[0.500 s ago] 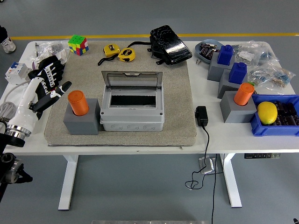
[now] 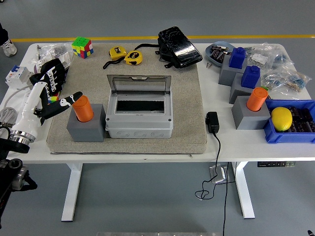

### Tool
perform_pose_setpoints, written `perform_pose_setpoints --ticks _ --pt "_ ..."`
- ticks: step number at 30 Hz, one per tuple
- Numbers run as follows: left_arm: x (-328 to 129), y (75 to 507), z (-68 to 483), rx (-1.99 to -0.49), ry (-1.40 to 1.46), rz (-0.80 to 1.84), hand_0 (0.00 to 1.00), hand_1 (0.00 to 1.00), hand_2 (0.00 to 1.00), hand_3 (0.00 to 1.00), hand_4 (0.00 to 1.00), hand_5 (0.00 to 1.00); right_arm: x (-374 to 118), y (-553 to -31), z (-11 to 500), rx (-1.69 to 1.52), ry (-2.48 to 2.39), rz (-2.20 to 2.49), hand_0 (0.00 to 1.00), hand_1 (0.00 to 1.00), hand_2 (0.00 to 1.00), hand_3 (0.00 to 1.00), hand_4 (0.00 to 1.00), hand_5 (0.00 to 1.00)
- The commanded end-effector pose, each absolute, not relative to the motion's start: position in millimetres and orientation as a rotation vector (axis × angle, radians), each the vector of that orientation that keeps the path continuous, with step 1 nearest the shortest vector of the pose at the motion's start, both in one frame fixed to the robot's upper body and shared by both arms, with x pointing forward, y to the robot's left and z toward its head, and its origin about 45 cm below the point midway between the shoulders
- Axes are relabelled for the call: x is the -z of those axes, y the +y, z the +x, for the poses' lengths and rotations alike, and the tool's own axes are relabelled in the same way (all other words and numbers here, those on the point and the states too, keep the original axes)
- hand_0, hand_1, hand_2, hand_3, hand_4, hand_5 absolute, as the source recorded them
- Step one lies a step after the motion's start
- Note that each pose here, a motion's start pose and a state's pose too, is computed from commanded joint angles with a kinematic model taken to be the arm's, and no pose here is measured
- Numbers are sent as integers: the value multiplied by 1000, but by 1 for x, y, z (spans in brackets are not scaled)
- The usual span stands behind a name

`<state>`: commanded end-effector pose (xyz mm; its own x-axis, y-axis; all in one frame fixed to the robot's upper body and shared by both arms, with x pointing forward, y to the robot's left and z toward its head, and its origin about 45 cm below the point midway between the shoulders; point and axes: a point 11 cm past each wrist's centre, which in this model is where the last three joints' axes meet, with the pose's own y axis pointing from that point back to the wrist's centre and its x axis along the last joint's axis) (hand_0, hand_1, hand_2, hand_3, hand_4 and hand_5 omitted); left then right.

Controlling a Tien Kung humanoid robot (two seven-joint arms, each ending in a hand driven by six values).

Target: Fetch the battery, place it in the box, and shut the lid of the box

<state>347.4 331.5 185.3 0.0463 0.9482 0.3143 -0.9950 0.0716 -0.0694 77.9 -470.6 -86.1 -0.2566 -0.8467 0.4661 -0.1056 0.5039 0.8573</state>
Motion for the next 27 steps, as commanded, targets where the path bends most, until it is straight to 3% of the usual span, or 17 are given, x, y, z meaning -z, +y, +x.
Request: perform_pose_setpoints --ticks 4,5,22,23,27 --pt "-179 325 345 -1487 -275 166 872 947 931 925 998 370 87 -469 78 883 -1696 819 845 847 809 856 998 998" --pt "-178 324 344 -1487 -272 164 868 938 904 881 998 442 87 -469 79 883 -1696 820 845 848 809 855 998 998" --pt "-158 318 341 -1490 -223 171 843 908 882 863 998 448 88 -466 78 892 -1701 819 844 847 808 855 998 998" --pt "-158 317 342 -1493 -224 169 787 861 839 829 998 450 88 -466 78 892 -1703 819 844 847 809 855 998 998" --pt "-159 316 342 -1497 -227 159 787 861 839 829 998 450 88 -467 77 893 -1703 816 844 847 809 855 998 998"
